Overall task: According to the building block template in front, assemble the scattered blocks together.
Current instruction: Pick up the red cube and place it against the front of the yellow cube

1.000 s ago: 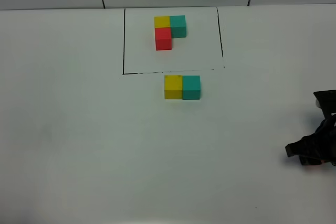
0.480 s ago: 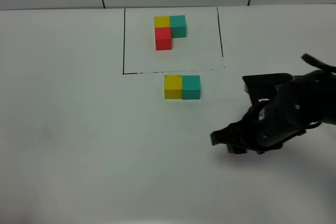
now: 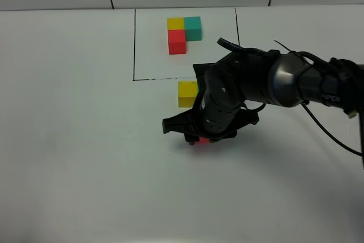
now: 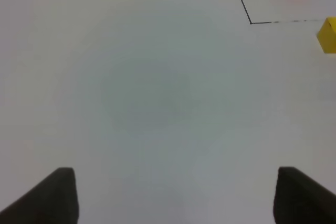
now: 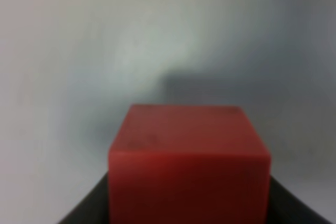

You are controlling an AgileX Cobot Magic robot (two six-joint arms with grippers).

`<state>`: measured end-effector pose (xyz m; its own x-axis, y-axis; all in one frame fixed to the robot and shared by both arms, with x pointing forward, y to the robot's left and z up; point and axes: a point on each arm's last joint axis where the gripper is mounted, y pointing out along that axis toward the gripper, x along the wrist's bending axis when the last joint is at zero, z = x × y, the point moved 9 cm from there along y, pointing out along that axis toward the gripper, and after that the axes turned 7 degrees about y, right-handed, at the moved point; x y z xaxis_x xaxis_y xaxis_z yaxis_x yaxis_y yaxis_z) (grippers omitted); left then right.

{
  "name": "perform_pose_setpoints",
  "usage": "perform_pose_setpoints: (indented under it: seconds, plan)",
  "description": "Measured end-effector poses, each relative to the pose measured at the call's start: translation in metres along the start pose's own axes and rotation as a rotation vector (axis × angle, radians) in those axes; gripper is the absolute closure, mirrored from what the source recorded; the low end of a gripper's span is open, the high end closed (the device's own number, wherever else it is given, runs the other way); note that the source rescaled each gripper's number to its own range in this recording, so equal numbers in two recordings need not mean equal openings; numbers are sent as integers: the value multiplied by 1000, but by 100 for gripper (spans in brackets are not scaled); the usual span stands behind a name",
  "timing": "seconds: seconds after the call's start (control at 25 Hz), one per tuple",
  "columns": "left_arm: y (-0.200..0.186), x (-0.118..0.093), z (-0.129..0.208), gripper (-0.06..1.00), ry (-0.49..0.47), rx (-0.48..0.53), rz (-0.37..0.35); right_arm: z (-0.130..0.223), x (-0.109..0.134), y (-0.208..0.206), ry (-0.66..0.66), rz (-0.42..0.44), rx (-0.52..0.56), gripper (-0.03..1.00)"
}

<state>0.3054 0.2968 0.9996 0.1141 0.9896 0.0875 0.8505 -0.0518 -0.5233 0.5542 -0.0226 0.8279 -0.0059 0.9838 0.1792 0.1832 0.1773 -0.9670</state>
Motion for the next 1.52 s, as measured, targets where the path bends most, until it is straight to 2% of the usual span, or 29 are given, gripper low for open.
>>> perform_pose_setpoints:
  seconds: [0.44, 0.64, 1.52]
  plan:
    - [0, 0, 0, 16, 0, 0, 0, -26, 26, 24, 40, -12, 2, 96]
    - [0, 0, 0, 16, 0, 0, 0, -31, 24, 36, 44, 30, 12, 96]
    - [0, 0, 0, 16, 0, 0, 0, -38, 22, 45, 99, 58, -16, 96]
